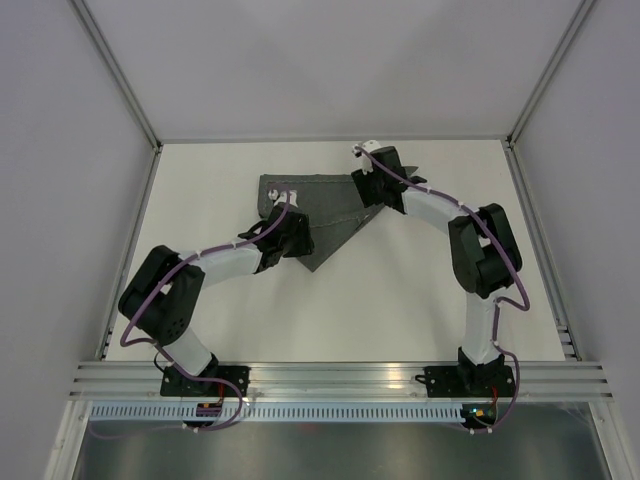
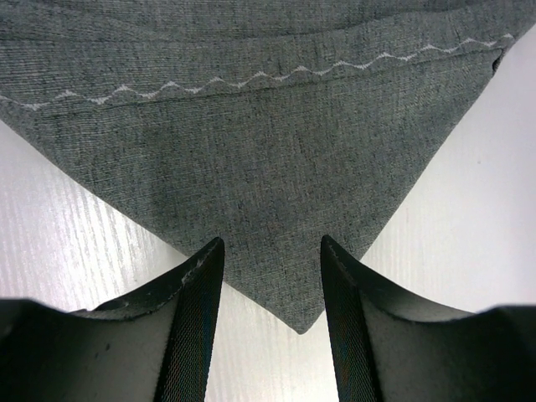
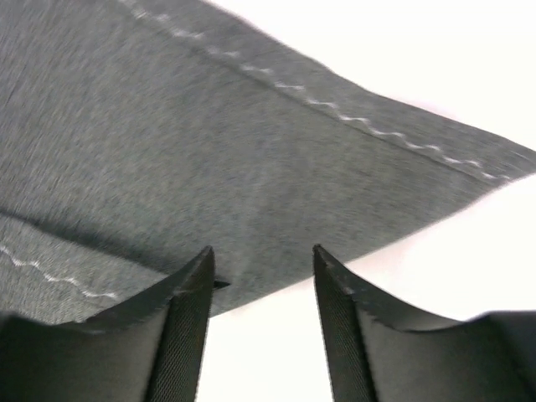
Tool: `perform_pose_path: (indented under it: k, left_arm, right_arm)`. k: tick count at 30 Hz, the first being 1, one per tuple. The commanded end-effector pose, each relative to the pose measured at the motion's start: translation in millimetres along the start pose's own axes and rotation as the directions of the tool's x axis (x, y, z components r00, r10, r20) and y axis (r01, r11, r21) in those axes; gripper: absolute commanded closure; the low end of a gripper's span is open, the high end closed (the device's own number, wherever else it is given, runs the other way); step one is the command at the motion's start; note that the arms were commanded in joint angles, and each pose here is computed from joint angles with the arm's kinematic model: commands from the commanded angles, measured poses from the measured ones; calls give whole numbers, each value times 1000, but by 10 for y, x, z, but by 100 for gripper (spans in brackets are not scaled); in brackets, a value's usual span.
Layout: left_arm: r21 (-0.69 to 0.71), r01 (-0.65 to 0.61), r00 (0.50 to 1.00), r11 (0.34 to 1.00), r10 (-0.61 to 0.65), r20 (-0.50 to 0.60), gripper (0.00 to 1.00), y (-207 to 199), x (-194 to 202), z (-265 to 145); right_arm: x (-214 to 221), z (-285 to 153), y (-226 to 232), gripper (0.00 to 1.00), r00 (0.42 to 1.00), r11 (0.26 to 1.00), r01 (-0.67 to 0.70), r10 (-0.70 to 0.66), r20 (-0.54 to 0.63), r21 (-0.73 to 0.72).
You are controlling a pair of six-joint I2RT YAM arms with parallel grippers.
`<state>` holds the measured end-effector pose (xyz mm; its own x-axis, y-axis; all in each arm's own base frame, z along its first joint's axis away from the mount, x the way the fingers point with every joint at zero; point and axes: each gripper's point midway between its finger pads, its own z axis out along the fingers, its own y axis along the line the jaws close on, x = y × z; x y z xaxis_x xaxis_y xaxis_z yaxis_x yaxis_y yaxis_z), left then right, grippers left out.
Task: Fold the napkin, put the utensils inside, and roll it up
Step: Fold the napkin
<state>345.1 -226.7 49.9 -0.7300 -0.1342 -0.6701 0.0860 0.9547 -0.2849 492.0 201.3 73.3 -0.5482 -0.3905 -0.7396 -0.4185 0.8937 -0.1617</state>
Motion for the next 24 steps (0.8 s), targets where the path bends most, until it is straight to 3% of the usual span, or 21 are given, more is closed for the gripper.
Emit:
perform_pose_path:
  k: [1,7,12,24]
  left_arm:
    - [84,14,997,996,-20,72,45,-245,-292,-81]
    - [124,15,996,992,-26,84,45,-300,-317,-205]
    - [149,10,994,989,-25,104,45,-317,-349,-324]
    - [146,10,994,989,-26,109,45,-281,-336,-414]
  right_arm:
    - [-146,-77,-276,41,991,991,-134,134,-1,-11]
    - [-133,5,-962,36,916,916,-400,400,-12,-21]
    - [116,198,-1352,32,795,793,-606,605,-36,-66]
    - [303,488,-1471,26,648,636,-758,760,-56,-145]
